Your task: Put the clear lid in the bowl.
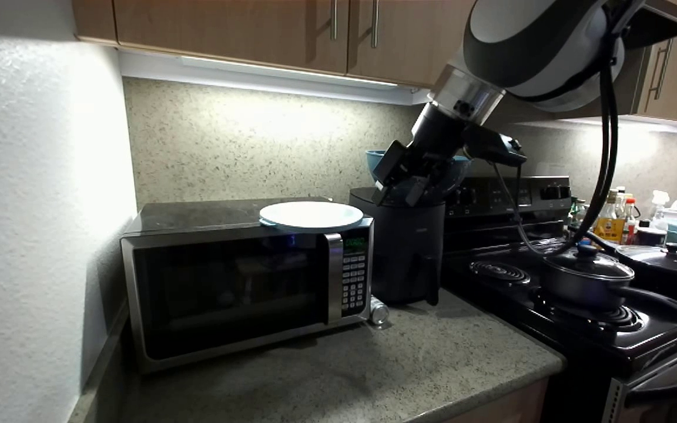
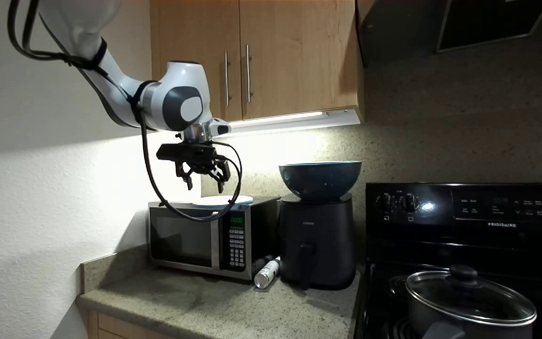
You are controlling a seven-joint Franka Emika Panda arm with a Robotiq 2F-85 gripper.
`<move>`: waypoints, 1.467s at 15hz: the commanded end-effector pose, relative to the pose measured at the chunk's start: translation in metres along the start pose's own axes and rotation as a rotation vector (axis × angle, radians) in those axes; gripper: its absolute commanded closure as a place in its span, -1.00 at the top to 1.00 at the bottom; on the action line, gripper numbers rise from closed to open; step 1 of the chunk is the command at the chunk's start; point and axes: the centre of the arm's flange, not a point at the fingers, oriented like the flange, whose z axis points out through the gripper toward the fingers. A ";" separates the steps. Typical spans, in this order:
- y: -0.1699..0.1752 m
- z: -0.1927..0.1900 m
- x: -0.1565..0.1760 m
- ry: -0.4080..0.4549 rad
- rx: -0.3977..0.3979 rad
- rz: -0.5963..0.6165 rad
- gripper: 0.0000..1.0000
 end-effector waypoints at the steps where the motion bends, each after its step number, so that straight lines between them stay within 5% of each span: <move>1: -0.015 0.018 -0.003 -0.110 0.074 0.147 1.00; 4: -0.024 0.038 -0.007 -0.137 0.089 0.306 1.00; 5: -0.017 0.026 -0.013 -0.132 0.067 0.212 1.00; 10: -0.022 0.035 -0.013 -0.127 0.080 0.251 1.00; 15: -0.030 0.068 0.000 -0.020 0.086 0.422 1.00; 19: -0.020 0.083 0.016 0.195 0.060 0.501 1.00; 20: -0.019 0.072 0.006 0.119 0.069 0.465 1.00; 22: -0.015 0.079 0.009 0.165 0.066 0.483 1.00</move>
